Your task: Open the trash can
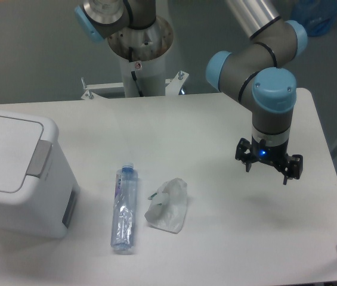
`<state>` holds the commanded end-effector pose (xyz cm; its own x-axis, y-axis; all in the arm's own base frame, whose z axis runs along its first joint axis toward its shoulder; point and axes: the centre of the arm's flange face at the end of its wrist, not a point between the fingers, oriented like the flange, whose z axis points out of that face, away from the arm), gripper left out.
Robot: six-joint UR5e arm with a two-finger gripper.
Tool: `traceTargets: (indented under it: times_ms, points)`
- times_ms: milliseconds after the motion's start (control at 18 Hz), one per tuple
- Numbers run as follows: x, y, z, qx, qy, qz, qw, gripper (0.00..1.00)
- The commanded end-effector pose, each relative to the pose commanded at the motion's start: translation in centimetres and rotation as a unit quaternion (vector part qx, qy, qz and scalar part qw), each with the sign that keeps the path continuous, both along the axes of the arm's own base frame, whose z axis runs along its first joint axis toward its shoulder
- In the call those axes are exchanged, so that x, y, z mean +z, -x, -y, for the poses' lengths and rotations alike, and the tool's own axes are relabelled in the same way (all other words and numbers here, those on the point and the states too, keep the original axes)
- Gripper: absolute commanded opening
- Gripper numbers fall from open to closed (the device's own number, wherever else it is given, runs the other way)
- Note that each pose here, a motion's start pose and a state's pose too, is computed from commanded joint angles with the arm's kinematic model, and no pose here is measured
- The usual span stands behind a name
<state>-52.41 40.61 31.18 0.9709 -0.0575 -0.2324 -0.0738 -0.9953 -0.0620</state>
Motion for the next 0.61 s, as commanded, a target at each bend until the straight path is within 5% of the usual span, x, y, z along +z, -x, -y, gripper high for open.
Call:
traceTargets:
  times_ms: [611]
  points:
    - [-0.95,-0.84,0.26,0.0,0.002,0.009,1.0,1.0]
